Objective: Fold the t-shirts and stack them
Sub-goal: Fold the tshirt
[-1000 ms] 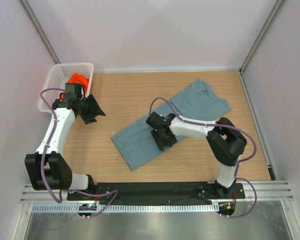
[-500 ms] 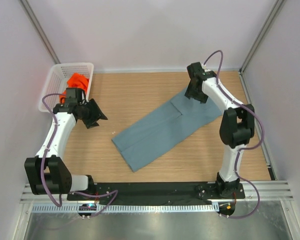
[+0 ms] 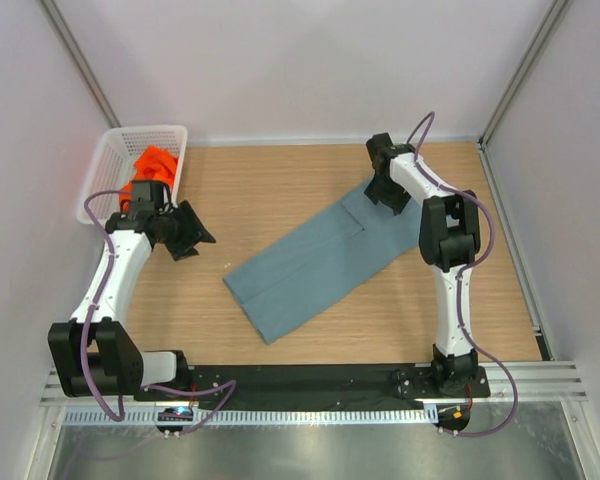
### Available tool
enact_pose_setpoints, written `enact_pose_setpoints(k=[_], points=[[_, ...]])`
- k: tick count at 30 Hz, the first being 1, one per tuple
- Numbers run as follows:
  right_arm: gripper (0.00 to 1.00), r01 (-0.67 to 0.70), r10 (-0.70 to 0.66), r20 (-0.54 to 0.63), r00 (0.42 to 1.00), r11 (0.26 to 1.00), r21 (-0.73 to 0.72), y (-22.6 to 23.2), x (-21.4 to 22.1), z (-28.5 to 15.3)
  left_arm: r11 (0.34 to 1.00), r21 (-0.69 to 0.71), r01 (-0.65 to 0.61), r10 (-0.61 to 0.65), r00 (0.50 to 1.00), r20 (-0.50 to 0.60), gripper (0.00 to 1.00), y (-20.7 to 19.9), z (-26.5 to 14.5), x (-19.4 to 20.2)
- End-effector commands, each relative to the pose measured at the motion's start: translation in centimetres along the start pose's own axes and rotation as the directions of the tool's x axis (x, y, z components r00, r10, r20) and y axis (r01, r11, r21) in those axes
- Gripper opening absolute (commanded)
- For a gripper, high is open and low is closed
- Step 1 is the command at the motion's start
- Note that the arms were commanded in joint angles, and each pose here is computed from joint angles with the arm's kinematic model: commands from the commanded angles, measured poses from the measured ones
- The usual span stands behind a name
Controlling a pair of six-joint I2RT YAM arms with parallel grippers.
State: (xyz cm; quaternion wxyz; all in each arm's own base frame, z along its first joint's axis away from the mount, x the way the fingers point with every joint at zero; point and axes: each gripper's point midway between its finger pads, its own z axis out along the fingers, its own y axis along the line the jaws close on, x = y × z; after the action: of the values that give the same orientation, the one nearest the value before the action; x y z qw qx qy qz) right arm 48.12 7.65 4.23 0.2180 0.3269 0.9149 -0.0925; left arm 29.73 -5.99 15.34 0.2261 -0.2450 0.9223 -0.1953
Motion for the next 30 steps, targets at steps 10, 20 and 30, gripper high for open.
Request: enact_pose_setpoints(k=[10,20,30], points=[[0.73,0.361,-0.356,0.059,0.933,0.920,-0.152,9.1,2.1,3.8,0.999,0.001,-0.054,0.054,0.999,0.006,0.56,0.6,-0.5,0.7],[0.74,0.592,-0.469,0.370,0.802,0.702,-0.395,22.3,6.1,-5.2,0.999,0.010,-0.039,0.040,0.998,-0.056,0.56,0.9,0.5,2.2],[0.84,0.602,-0.516,0.310,0.798,0.684,-0.412,17.6,5.4,-13.3,0.998,0.018,-0.052,0.053,0.998,-0.047,0.56,0.4,0.4,2.0]])
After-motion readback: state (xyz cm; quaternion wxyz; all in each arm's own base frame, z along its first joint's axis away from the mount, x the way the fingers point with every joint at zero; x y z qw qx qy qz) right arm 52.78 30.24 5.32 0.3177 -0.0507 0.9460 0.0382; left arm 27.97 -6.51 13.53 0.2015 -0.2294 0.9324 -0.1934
